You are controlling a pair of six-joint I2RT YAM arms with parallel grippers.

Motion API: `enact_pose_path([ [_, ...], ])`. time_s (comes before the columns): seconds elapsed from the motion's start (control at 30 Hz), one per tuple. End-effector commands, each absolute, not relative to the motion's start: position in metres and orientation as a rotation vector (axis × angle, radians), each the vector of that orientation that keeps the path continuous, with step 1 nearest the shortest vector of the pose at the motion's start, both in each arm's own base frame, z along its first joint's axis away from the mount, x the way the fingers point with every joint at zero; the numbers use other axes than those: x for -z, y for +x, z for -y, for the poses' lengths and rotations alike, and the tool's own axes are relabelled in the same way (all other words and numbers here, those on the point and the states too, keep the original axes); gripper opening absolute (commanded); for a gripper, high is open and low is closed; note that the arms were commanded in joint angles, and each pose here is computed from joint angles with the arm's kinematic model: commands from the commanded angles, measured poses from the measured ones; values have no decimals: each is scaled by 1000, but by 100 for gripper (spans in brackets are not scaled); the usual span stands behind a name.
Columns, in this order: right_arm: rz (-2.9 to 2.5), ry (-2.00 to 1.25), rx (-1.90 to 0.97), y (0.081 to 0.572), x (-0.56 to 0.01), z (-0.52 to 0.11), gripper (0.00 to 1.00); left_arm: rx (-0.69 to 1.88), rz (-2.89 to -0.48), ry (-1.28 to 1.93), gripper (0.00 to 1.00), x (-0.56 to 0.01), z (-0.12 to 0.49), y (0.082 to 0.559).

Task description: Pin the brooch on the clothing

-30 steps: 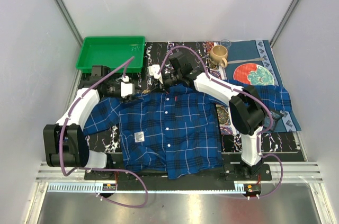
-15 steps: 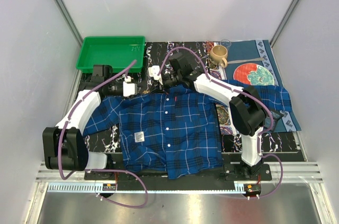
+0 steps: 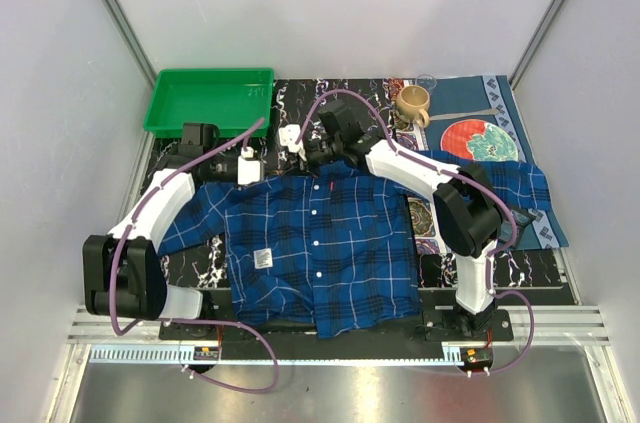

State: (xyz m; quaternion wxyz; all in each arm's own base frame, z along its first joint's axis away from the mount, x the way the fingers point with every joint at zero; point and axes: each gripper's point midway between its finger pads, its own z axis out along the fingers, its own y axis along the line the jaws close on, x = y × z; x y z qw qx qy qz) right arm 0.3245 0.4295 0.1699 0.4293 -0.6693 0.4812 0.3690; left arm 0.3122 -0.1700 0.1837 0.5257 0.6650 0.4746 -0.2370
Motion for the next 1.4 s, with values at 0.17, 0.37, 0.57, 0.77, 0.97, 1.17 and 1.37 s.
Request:
enact_pose_path([
  [0.17,-1167,-1638,-871,321,-205,-423,64,395,-888,1813,0,-160,166,304],
  [0.37,-1333,-1602,-877,329,-204,-385,87,202,-661,2096,6,-101,151,289],
  [0.57,-1575,-1532,-851,363,-187,-341,92,124,-586,2183,46,-88,128,284],
  [0.77,-1793,-1461,-744,404,-164,-314,85,274,-1021,1887,52,-142,110,316],
  [0.97,-2007,-1346,-612,451,-126,-294,80,401,-1463,1587,56,-160,108,368],
  [1.17,-2084,-1288,-500,492,-93,-295,79,359,-1805,1395,58,-132,108,404],
  [1.37,-2103,-1285,-455,521,-63,-302,81,361,-2054,1289,58,-99,107,426],
])
